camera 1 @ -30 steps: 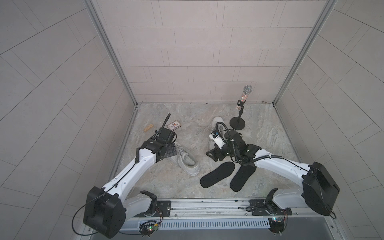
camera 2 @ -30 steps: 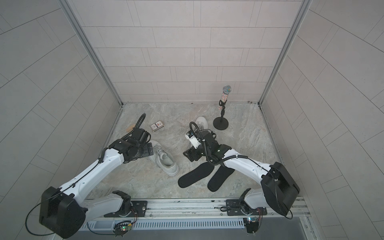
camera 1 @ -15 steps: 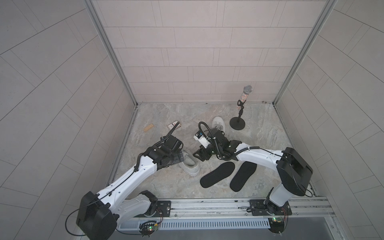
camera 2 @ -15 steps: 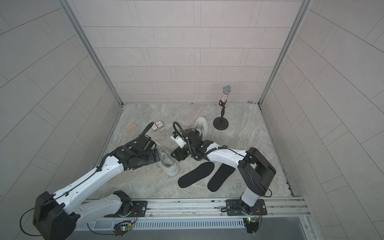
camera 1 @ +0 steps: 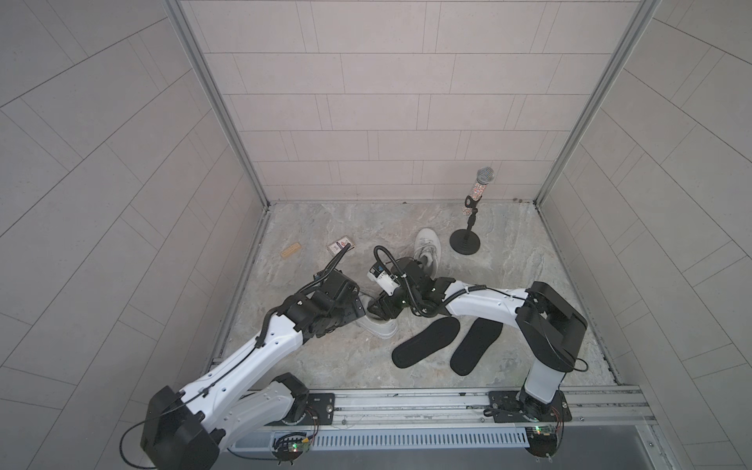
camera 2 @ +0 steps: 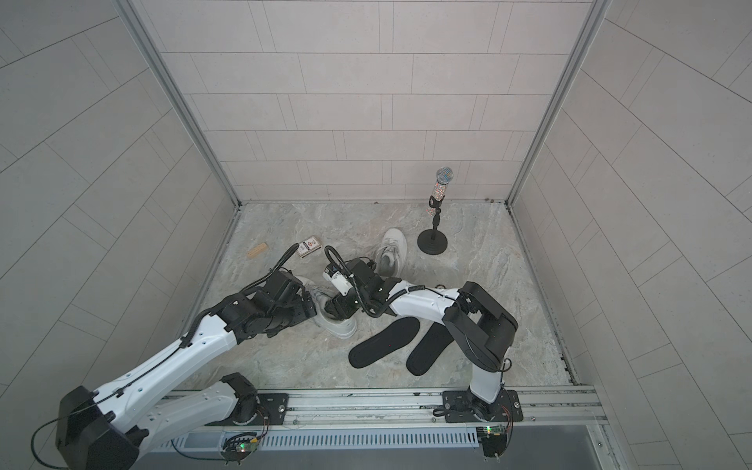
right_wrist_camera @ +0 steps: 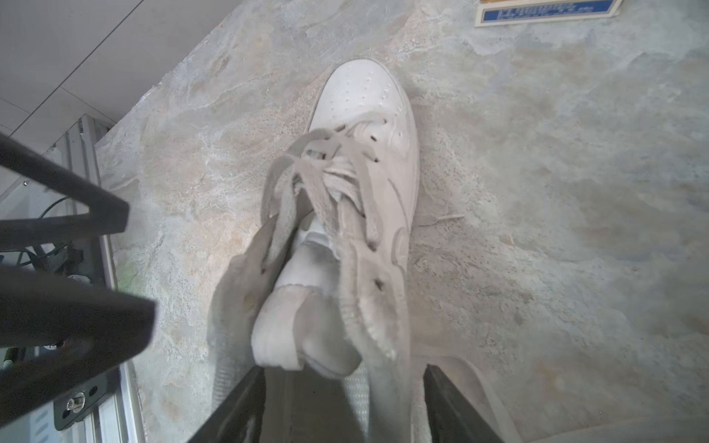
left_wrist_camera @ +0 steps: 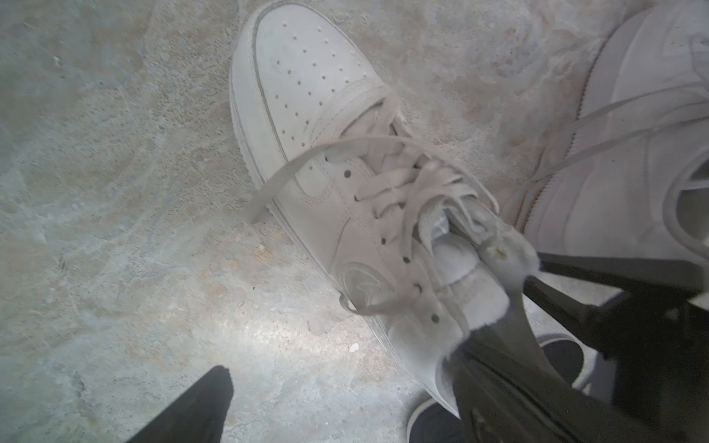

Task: Insert the insole into the shoe
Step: Adjust the shoe at the center of the board.

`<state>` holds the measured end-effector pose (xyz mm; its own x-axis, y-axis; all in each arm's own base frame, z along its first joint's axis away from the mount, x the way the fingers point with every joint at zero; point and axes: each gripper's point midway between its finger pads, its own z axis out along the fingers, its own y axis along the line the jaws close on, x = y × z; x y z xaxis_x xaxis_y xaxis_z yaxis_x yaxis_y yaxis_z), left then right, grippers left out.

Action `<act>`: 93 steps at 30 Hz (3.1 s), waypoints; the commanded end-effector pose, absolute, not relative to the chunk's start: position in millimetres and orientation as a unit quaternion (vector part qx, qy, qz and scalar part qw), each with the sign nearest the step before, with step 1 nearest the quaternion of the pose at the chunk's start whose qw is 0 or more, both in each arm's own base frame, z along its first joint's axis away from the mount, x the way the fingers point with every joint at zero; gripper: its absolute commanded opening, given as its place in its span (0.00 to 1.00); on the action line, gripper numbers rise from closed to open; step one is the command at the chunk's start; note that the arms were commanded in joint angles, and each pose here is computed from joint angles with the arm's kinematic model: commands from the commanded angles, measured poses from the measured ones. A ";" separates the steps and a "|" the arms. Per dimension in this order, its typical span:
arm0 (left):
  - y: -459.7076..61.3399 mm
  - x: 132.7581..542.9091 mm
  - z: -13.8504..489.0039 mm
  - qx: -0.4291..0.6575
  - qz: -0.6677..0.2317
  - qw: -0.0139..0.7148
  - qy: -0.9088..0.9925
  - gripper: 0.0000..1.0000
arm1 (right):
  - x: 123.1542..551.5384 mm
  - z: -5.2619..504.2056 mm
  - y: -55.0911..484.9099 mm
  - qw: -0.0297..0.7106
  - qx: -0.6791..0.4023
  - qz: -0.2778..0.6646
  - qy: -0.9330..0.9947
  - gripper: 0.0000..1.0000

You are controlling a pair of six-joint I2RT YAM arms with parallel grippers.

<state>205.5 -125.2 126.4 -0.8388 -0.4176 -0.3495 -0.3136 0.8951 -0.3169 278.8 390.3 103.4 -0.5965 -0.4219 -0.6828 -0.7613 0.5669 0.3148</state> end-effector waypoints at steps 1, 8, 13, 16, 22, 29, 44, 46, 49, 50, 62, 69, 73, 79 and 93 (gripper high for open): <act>-124.5 194.3 120.3 -0.206 -0.109 0.202 0.951 0.96 | 287.2 105.2 390.3 0.296 -0.333 0.299 0.844 0.64; -136.1 199.7 98.3 -0.210 -0.102 0.196 0.952 0.95 | 292.1 100.6 383.2 0.298 -0.322 0.288 0.851 0.63; -130.3 215.0 99.2 -0.221 -0.097 0.230 0.943 0.87 | 292.6 99.7 381.4 0.297 -0.328 0.282 0.851 0.58; -126.0 220.6 94.5 -0.224 -0.087 0.227 0.944 0.78 | 295.9 101.0 381.1 0.301 -0.326 0.278 0.852 0.54; -112.6 218.7 88.1 -0.215 -0.052 0.226 0.949 0.59 | 307.2 99.3 380.4 0.308 -0.312 0.261 0.860 0.40; -93.4 210.6 81.2 -0.218 -0.028 0.222 0.950 0.44 | 329.9 95.1 362.4 0.318 -0.243 0.247 0.883 0.18; -122.1 223.9 108.3 -0.184 -0.116 0.227 0.949 0.67 | 336.4 97.6 356.0 0.315 -0.197 0.267 0.889 0.06; -130.6 232.1 111.4 -0.181 -0.121 0.223 0.950 0.71 | 333.5 98.7 363.1 0.315 -0.186 0.288 0.885 0.05; -137.3 249.2 110.8 -0.186 -0.116 0.234 0.947 0.72 | 328.2 96.8 370.1 0.311 -0.175 0.303 0.883 0.05; -138.6 254.2 110.8 -0.189 -0.114 0.238 0.946 0.72 | 327.5 96.3 370.9 0.312 -0.172 0.304 0.883 0.05; -133.0 283.8 95.9 -0.211 -0.078 0.238 0.945 0.59 | 323.8 92.5 368.1 0.310 -0.164 0.307 0.885 0.05; -135.5 283.7 86.0 -0.171 -0.069 0.215 0.959 0.29 | 324.7 90.3 376.2 0.301 -0.181 0.311 0.883 0.16; -134.3 279.7 78.5 -0.157 -0.063 0.207 0.964 0.26 | 331.4 90.8 380.9 0.304 -0.195 0.299 0.883 0.28; -134.5 278.3 74.5 -0.152 -0.063 0.202 0.965 0.25 | 343.7 85.2 384.7 0.307 -0.198 0.275 0.889 0.31; -106.9 300.4 78.0 -0.173 -0.016 0.206 0.963 0.45 | 336.1 80.6 381.0 0.307 -0.195 0.287 0.886 0.00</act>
<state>293.9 -122.5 79.9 -0.8594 -0.3441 -0.3781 -0.3002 0.9383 -0.1716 346.0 392.6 94.5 -0.7084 -0.1446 -0.6908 -0.5409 0.7401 0.3997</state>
